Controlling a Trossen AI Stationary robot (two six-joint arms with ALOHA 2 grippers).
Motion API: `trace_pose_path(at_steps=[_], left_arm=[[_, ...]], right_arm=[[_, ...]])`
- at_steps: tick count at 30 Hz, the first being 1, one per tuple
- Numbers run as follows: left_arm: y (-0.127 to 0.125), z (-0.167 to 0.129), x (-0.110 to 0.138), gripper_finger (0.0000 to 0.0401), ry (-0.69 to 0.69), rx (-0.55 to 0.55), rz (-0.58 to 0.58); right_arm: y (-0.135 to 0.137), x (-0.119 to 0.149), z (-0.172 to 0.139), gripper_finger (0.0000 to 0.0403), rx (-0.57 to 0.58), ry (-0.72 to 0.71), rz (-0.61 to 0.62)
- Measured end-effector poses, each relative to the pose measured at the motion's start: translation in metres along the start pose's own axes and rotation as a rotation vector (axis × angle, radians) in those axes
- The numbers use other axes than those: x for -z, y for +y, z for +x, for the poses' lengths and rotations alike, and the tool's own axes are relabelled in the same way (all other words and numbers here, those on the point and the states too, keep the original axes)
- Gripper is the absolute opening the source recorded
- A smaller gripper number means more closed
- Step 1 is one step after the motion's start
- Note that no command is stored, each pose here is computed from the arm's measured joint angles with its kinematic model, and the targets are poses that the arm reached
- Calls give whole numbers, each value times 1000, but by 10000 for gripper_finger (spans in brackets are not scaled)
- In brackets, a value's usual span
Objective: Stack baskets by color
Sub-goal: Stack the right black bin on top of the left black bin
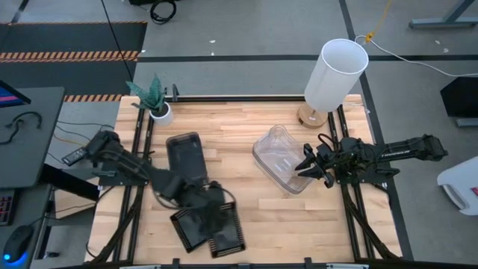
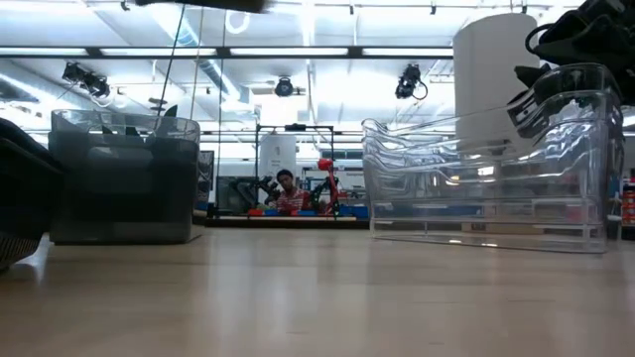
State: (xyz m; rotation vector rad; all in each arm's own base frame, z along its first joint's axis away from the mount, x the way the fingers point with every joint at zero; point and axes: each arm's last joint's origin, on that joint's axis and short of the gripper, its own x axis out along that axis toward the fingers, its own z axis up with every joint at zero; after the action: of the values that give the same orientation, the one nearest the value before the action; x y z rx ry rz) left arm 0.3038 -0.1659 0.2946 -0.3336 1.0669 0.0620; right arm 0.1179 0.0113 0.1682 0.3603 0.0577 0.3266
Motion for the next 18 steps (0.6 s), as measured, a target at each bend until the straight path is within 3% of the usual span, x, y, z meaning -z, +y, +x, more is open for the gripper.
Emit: trace_pose_path(at_steps=[3, 10, 18], left_arm=[[-3, -13, 16, 4, 31, -52, -39], [-5, -32, 59, 5, 114, -287, -89], [-14, -38, 83, 5, 107, -327, -175]], right_arm=[[0, 0, 0, 122, 0, 0, 0], [0, 0, 0, 122, 0, 0, 0], [0, 0, 0, 122, 0, 0, 0]])
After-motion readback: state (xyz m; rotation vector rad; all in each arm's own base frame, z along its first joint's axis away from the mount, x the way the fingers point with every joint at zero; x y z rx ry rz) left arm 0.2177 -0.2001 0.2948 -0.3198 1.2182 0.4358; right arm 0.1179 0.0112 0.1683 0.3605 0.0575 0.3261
